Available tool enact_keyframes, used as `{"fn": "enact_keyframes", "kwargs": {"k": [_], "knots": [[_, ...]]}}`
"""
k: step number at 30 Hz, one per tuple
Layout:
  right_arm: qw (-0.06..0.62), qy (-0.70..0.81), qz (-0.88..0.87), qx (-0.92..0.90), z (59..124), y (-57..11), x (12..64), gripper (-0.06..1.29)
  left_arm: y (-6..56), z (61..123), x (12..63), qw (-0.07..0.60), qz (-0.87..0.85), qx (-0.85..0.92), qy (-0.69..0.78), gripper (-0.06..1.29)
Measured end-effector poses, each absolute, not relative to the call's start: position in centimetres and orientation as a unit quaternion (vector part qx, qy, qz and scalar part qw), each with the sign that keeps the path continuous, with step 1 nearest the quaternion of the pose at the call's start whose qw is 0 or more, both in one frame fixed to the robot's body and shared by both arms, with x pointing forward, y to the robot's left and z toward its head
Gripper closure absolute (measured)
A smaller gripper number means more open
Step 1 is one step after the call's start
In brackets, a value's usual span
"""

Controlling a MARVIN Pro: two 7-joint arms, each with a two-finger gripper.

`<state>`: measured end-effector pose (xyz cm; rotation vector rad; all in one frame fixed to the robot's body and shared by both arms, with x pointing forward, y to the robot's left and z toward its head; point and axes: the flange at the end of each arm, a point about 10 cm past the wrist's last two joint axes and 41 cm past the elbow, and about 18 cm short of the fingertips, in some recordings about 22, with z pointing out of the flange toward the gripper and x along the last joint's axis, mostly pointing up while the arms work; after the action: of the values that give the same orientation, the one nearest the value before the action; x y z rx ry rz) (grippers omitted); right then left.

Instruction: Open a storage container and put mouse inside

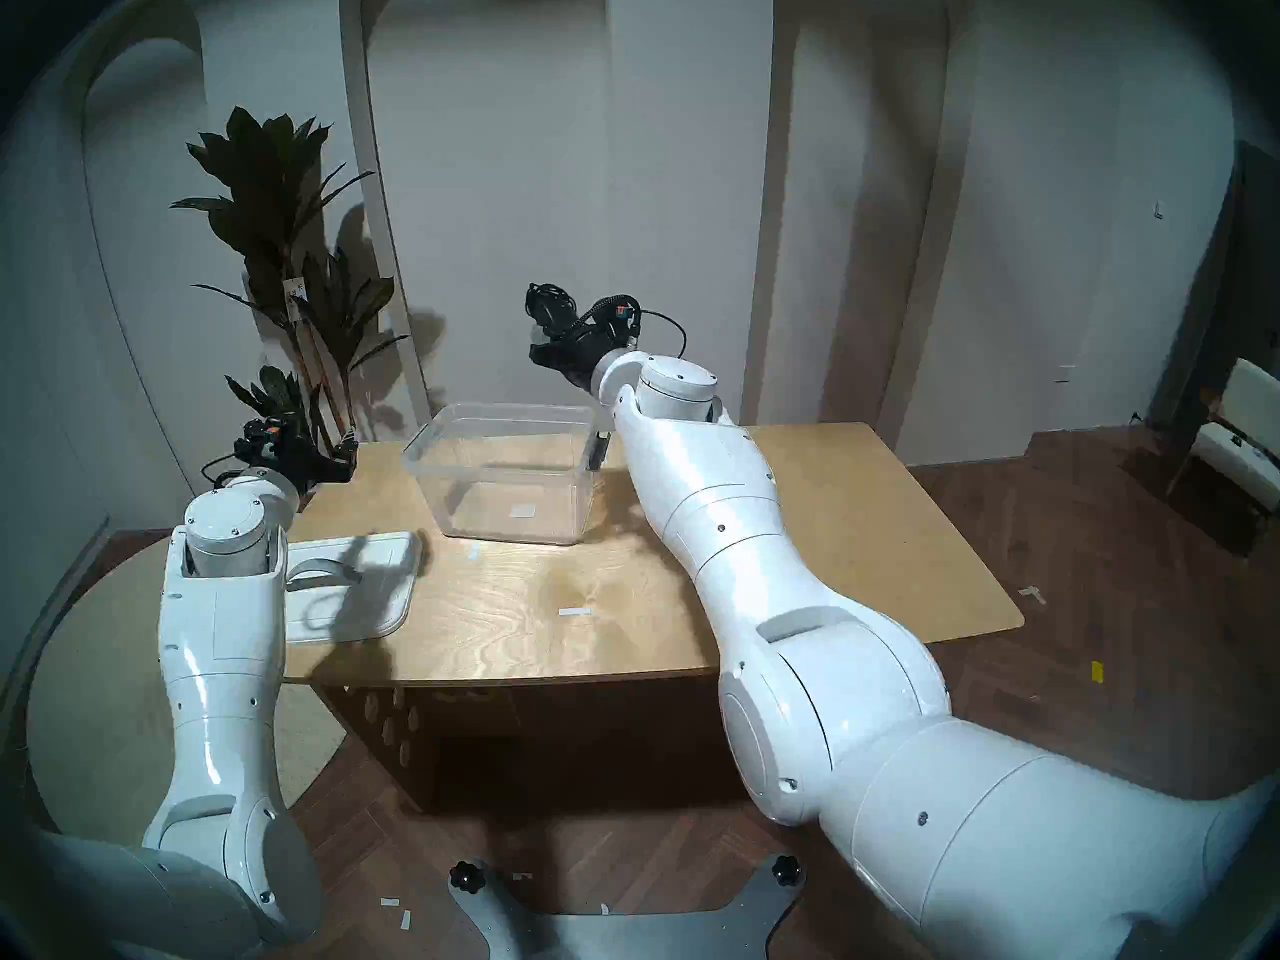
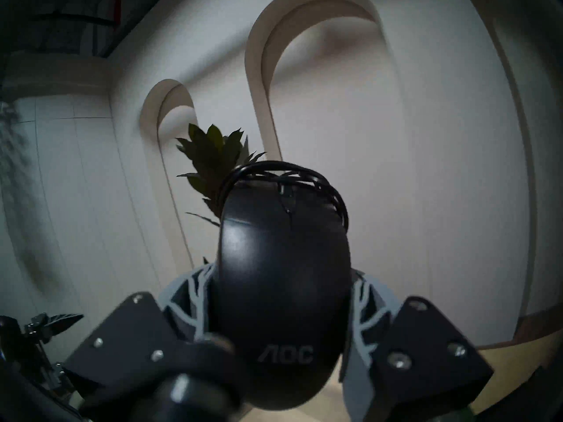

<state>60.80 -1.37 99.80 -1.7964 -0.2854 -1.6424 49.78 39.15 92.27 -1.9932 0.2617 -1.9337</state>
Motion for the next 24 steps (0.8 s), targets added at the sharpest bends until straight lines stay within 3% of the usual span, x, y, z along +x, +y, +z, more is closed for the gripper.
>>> {"fn": "enact_keyframes", "kwargs": {"k": [10,23,24], "knots": [[0.380,-0.062,-0.498,-0.777,95.4,-1.1,61.6,0.67,39.2,92.3,49.8,0.176,-0.683,-0.703,0.093,-0.01],[0.340,-0.054,-0.394,-0.852,94.8,0.3,61.6,0.67,39.2,92.4,49.8,0.176,-0.683,-0.703,0.094,-0.01],[0.329,-0.059,-0.401,-0.853,95.3,0.3,61.8,0.62,39.2,92.4,49.8,0.176,-0.683,-0.703,0.094,-0.01]]}}
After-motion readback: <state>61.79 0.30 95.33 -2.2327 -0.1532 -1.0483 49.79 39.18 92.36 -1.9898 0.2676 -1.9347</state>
